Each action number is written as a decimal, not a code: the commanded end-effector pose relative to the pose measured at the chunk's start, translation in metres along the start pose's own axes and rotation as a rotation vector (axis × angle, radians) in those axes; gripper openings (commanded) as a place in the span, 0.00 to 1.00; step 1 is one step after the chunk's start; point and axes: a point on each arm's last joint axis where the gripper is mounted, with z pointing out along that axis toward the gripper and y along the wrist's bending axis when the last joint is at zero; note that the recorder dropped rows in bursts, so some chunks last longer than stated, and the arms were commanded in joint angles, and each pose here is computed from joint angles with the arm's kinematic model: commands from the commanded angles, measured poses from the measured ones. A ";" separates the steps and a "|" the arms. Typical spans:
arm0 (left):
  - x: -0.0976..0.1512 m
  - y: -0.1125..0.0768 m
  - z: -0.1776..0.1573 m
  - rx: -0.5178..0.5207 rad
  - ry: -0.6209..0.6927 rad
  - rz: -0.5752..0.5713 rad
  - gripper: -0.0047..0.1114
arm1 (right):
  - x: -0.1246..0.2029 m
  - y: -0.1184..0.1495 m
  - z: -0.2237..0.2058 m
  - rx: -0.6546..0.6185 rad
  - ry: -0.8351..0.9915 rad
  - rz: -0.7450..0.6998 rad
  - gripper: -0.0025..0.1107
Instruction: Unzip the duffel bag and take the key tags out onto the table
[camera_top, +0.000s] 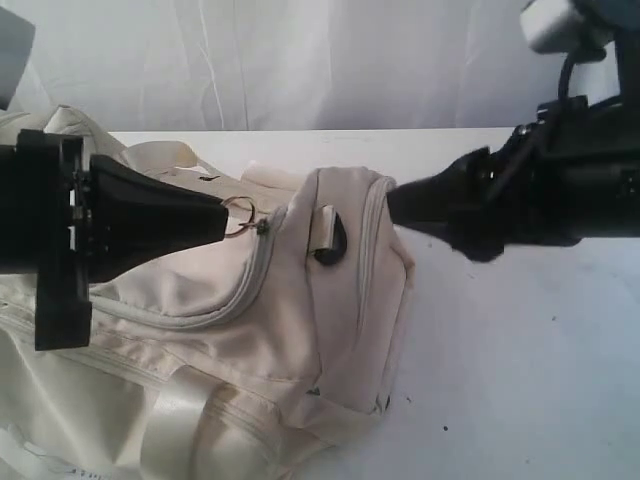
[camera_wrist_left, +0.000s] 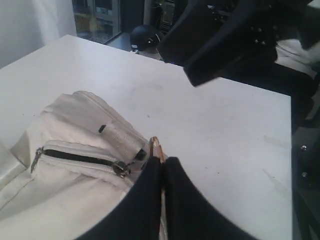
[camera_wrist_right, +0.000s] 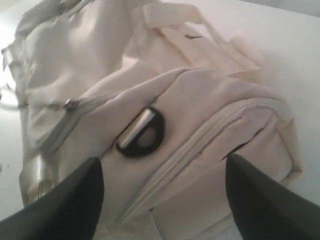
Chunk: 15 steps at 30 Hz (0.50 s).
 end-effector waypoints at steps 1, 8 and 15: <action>-0.004 -0.013 -0.004 0.110 -0.023 -0.031 0.04 | 0.009 0.014 -0.002 -0.165 0.079 -0.310 0.60; -0.004 -0.019 -0.005 0.181 -0.016 -0.131 0.04 | 0.008 0.017 -0.002 -0.202 0.061 -0.313 0.65; 0.022 -0.023 -0.002 0.198 0.042 -0.246 0.04 | -0.001 0.019 -0.002 -0.208 -0.035 -0.275 0.65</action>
